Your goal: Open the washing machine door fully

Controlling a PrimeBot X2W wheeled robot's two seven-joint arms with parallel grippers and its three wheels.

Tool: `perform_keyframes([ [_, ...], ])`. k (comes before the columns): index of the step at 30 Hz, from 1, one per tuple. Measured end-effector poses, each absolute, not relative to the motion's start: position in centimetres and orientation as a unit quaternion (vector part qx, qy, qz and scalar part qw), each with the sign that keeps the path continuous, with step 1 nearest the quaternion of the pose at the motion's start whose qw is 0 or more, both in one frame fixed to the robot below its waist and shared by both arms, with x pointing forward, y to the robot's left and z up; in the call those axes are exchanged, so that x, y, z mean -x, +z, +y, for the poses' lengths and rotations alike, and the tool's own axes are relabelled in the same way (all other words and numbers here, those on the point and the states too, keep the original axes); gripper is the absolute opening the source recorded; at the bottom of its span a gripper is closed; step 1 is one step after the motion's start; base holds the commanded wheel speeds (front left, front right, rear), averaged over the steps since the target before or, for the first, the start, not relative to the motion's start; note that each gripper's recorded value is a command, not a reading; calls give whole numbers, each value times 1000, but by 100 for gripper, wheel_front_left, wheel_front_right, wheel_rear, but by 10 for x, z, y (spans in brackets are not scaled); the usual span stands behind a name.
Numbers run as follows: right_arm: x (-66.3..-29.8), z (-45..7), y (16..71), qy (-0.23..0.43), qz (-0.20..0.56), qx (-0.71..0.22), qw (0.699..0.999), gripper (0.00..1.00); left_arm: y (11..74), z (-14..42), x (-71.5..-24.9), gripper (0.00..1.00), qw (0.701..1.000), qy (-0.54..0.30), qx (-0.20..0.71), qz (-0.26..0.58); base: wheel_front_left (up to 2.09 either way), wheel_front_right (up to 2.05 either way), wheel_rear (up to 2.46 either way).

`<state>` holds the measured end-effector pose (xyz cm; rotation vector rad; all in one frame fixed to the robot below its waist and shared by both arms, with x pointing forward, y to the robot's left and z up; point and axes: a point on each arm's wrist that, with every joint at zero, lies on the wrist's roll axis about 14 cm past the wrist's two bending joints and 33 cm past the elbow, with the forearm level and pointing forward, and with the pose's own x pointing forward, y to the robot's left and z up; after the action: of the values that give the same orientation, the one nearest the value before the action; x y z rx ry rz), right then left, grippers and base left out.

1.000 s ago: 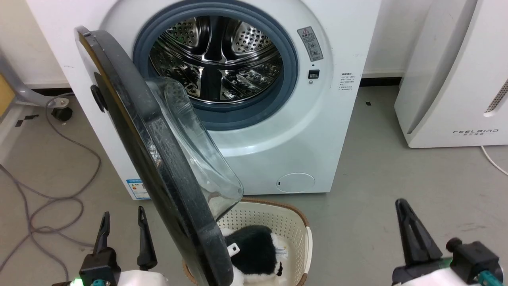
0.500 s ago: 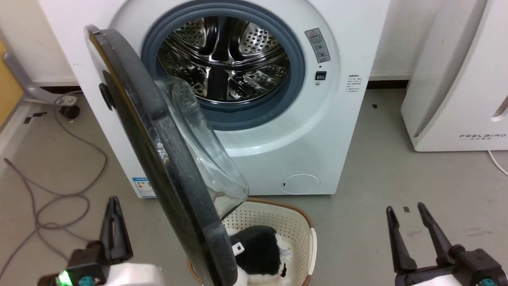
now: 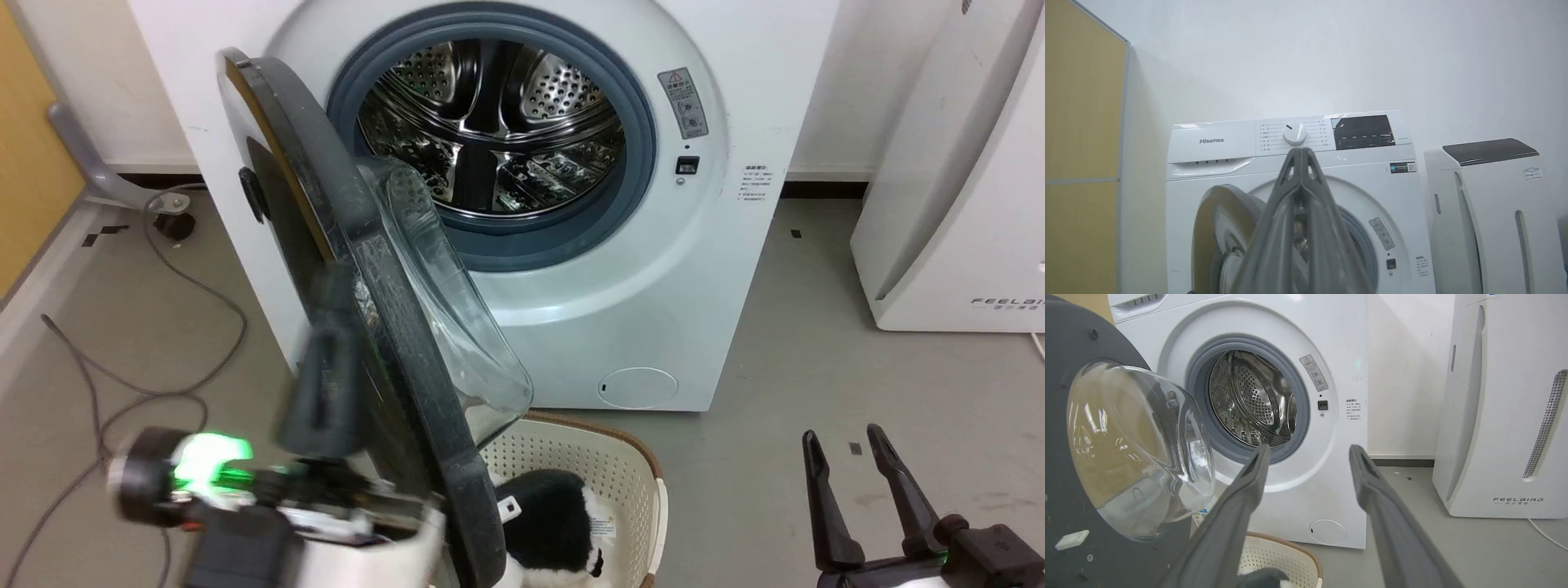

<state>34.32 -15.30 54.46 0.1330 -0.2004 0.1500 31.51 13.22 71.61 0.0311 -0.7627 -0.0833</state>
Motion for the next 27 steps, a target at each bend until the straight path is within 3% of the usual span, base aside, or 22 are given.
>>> perform_keyframes([
  [9, -344, -147, 548, 85, -104, -64, 989, 100, 698, 69, -292, 0, 924, -153, -18, -351, 0, 0, 0],
  [27, -350, -133, 544, 107, -97, -65, 987, 100, 607, 17, -278, 0, 945, -253, -14, -209, 0, 0, 0],
])
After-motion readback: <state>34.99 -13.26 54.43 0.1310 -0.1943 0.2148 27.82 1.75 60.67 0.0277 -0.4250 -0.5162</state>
